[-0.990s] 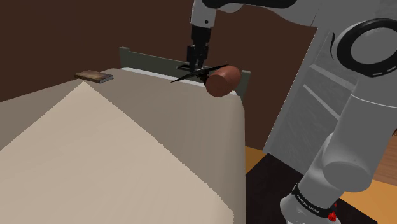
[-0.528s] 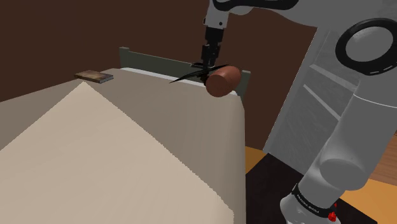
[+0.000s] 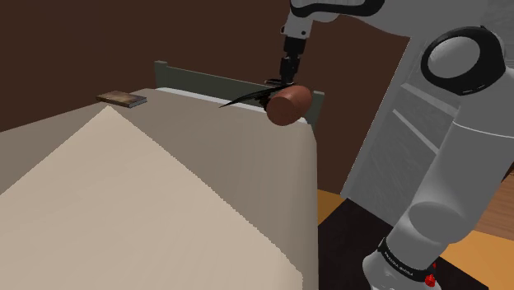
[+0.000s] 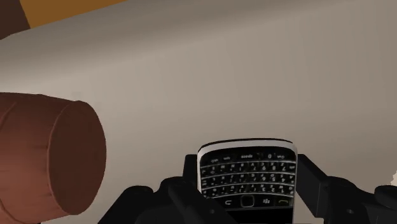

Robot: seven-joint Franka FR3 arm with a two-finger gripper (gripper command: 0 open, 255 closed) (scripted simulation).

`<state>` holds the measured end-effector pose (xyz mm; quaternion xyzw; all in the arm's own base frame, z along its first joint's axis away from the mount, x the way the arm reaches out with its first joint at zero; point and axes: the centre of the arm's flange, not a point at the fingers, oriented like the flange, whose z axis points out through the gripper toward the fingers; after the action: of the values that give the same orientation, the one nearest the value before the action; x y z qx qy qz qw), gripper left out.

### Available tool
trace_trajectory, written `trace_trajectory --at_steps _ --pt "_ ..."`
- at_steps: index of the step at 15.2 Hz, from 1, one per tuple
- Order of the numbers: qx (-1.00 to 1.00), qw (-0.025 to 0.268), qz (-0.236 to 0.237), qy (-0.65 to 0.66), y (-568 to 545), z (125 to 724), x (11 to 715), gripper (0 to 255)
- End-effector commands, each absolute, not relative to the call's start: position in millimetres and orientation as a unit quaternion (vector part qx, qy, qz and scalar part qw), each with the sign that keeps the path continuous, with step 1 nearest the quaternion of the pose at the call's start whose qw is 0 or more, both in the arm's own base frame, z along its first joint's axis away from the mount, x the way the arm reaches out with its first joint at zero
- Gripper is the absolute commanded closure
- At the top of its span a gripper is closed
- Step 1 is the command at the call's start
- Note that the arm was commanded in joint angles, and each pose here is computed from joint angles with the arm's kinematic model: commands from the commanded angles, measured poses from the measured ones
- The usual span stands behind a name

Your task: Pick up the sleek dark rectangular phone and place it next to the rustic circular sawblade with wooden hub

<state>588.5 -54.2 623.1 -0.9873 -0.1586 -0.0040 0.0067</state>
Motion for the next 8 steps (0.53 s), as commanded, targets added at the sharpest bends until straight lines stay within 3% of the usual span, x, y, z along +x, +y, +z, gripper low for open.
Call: trace_trajectory --at_steps 1,8 --pt "-0.987 0.007 -0.004 -0.159 -79.4 621.9 592.1 255" --pt "-0.987 0.007 -0.004 -0.159 -171.3 621.9 601.3 255"
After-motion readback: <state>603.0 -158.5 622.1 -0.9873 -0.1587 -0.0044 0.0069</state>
